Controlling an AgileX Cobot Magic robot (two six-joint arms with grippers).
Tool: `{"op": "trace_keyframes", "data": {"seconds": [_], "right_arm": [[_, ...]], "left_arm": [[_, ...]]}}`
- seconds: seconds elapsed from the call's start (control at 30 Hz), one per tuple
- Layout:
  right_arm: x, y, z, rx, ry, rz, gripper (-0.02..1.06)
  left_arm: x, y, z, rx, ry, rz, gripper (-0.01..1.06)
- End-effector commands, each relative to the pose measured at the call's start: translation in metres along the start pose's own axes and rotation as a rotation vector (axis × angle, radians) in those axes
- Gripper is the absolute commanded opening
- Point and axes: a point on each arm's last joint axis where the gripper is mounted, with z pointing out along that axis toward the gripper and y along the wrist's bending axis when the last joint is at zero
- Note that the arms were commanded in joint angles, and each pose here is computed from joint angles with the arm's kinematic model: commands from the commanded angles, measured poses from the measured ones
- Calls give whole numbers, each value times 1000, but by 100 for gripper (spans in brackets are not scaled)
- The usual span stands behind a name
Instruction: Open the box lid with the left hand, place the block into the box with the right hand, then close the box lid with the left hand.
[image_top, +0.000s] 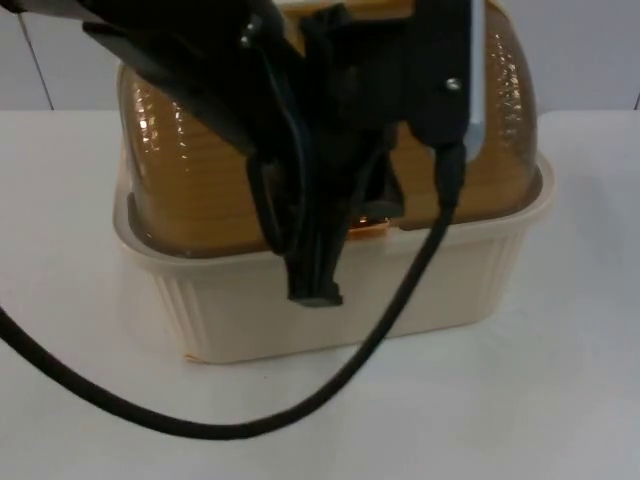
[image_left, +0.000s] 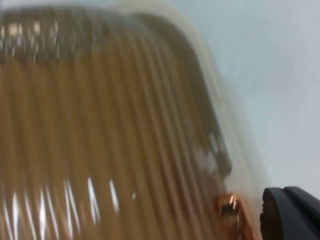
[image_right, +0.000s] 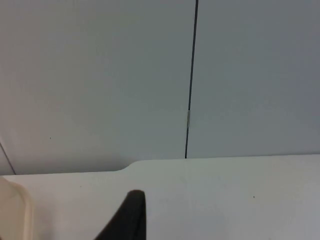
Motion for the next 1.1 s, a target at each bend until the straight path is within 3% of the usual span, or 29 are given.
{"op": "trace_keyframes", "data": {"seconds": [0.0, 0.17, 0.27, 0.43, 0.5, 0.53, 0.6, 0.67, 0.73, 0.83, 0.9, 0.93, 1.07], "right_arm": [[-1, 0, -3, 2, -4, -1, 104], [-1, 0, -3, 2, -4, -1, 104], [-1, 0, -3, 2, -4, -1, 104], [-1, 0, -3, 2, -4, -1, 104], [-1, 0, -3, 2, -4, -1, 104], [-1, 0, -3, 2, -4, -1, 104], [-1, 0, -3, -2, -5, 4, 104], [-1, 0, -3, -3, -7, 6, 104], [-1, 0, -3, -3, -7, 6, 104], [-1, 0, -3, -3, -7, 6, 104], [-1, 0, -3, -9, -7, 17, 104], [-1, 0, -3, -9, -7, 17, 104], [-1, 1, -3, -12, -7, 20, 104]], "left_arm": [[-16, -2, -5, -45, -71, -16, 0], [-35, -3, -23, -104, -151, -17, 0], [-44, 2, -42, -164, -228, -102, 0], [-45, 27, -102, -370, -402, -306, 0], [-43, 30, -109, -394, -415, -328, 0], [-33, 41, -128, -480, -447, -399, 0], [-21, 52, -145, -559, -474, -479, 0], [7, 68, -174, -700, -485, -606, 0], [11, 70, -179, -719, -488, -630, 0], [57, 85, -204, -862, -465, -842, 0], [87, 90, -215, -904, -437, -979, 0], [87, 90, -215, -904, -437, -979, 0], [141, 88, -229, -900, -346, -1162, 0]]}}
